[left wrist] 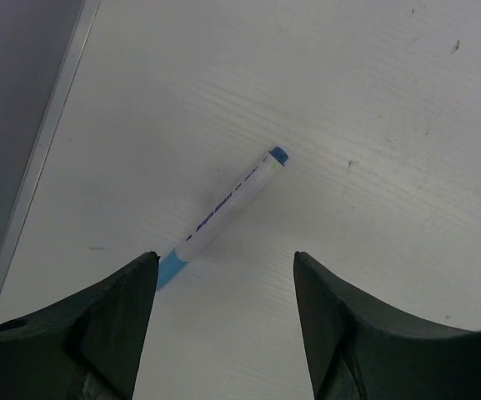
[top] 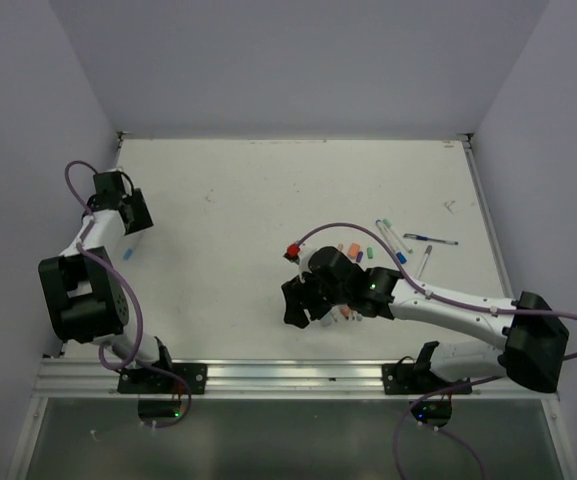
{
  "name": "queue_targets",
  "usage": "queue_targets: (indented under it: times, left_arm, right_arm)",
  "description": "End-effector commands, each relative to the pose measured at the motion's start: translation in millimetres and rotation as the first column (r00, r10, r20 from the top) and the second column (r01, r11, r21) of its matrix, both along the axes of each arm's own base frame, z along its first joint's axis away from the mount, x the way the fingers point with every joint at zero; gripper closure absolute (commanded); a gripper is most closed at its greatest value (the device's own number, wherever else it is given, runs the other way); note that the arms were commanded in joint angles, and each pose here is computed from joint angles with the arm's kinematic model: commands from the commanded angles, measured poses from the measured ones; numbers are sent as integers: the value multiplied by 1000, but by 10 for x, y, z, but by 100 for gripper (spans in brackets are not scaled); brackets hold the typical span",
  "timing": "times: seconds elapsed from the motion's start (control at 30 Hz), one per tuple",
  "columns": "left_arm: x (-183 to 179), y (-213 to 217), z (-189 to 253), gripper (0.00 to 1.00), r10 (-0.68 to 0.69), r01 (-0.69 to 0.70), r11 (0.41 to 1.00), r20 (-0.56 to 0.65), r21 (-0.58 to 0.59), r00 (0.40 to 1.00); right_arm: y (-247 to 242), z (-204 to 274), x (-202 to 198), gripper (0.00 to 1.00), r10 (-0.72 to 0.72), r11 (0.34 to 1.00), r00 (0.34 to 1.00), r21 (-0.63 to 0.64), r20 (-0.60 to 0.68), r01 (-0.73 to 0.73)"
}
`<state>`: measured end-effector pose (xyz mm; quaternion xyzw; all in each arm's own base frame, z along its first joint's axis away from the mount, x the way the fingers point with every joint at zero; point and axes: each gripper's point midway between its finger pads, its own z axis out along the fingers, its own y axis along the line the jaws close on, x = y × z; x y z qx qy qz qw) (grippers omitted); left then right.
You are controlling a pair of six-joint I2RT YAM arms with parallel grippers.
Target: Open the pen caps
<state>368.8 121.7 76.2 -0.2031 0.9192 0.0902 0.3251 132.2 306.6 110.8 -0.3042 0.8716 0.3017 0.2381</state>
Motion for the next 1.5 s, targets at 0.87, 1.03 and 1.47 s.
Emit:
queue_targets:
  times: [0.87, 1.03, 1.47]
  left_arm:
    - [-229, 150, -865, 89, 48, -70, 994, -231, -86, 972]
    - [-217, -33, -939, 100, 14, -66, 979, -259, -192, 966]
    - [-33, -2328, 525, 100, -456, 635, 595, 444, -493, 771]
  right_arm:
    - [-29, 138, 86, 36, -16, 998, 999, 65, 30, 14]
    - [-35, 162, 101, 36, -41, 997, 999, 59, 4, 40]
    - [-97, 424, 700, 36, -183, 972, 978, 132, -96, 195]
